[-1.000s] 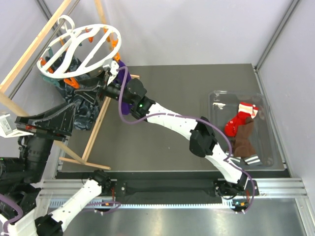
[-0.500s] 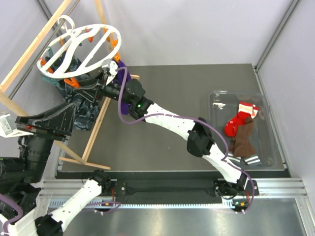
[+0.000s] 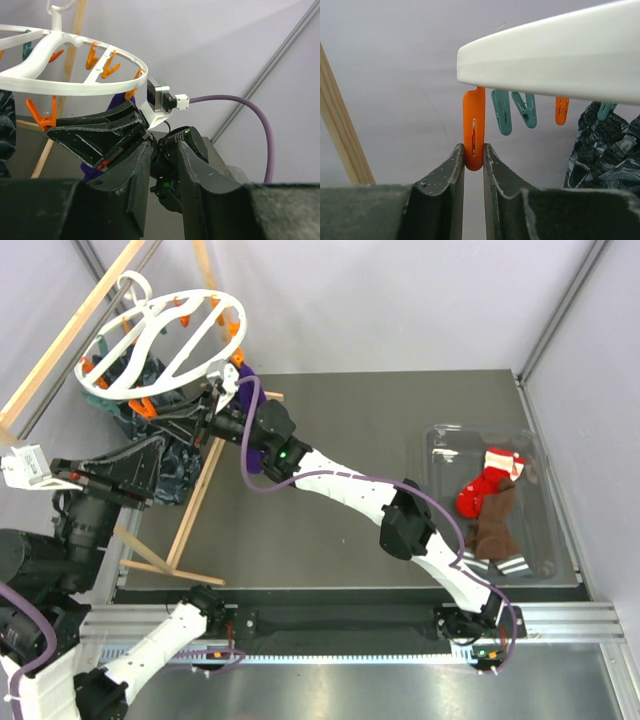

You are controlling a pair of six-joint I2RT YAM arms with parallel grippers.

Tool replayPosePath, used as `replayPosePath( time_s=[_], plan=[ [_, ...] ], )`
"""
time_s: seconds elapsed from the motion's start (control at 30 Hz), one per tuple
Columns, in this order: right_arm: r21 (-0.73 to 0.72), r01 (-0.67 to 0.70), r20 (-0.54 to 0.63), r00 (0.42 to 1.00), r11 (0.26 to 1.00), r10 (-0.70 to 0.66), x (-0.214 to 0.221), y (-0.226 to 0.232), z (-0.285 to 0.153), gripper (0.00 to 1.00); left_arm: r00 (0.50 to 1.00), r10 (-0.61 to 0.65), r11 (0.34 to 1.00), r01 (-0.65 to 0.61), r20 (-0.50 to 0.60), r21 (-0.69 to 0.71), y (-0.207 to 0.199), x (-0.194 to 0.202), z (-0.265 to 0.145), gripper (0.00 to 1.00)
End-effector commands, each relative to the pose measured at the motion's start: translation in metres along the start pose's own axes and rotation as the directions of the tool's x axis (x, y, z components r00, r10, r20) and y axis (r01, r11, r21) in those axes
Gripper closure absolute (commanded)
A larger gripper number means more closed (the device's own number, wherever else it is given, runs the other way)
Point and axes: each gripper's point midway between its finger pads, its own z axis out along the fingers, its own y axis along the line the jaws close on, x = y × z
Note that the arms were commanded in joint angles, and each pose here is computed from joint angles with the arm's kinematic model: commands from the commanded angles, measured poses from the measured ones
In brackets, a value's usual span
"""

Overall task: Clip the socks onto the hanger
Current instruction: Open the clamp at the hanger.

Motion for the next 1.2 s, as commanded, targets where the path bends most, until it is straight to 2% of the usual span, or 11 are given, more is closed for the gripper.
replayPosePath(
  time_s=[0.0,0.23,0.27,0.37,0.53,0.77,1.0,1.17],
  plan=[
    [-0.065,0.037,0.071,0.997,0.997,-0.033,-0.055,0.035,0.01,1.0,1.0,-0.02,0.996,0.018,-0.022,-0.084,0.009,0.001,0.011,0.67],
    [0.041,0.053,-0.058,0.997,0.998,-0.05,-0.061,0.029,-0.015,1.0,0.991,-0.03,0.986,0.008,-0.129,-0.168,0.016,0.03,0.043,0.64],
    [0.044,0.061,-0.054,0.997,0.997,-0.058,-0.076,0.033,-0.017,1.0,0.99,-0.032,0.984,0.007,-0.138,-0.177,0.017,0.033,0.047,0.62],
    [0.073,0.052,-0.101,0.994,0.996,-0.045,-0.085,0.032,-0.026,1.0,0.987,-0.062,0.977,0.03,-0.145,-0.211,0.02,0.042,0.057,0.6],
    [0.112,0.052,-0.21,0.977,0.992,-0.027,-0.092,0.024,-0.043,1.0,0.982,-0.153,0.962,0.122,-0.114,-0.246,0.021,0.051,0.071,0.51],
    [0.112,0.04,-0.279,0.96,0.993,-0.007,-0.104,0.018,-0.065,1.0,0.958,-0.287,0.91,0.263,-0.029,-0.321,0.029,0.054,0.082,0.49],
    [0.09,0.032,-0.289,0.957,0.995,-0.005,-0.109,0.015,-0.073,1.0,0.896,-0.439,0.832,0.431,0.063,-0.35,0.03,0.056,0.093,0.48],
    [0.068,0.025,-0.287,0.958,0.997,-0.004,-0.112,0.019,-0.074,1.0,0.896,-0.439,0.82,0.429,0.067,-0.379,0.033,0.056,0.099,0.48]
  ],
)
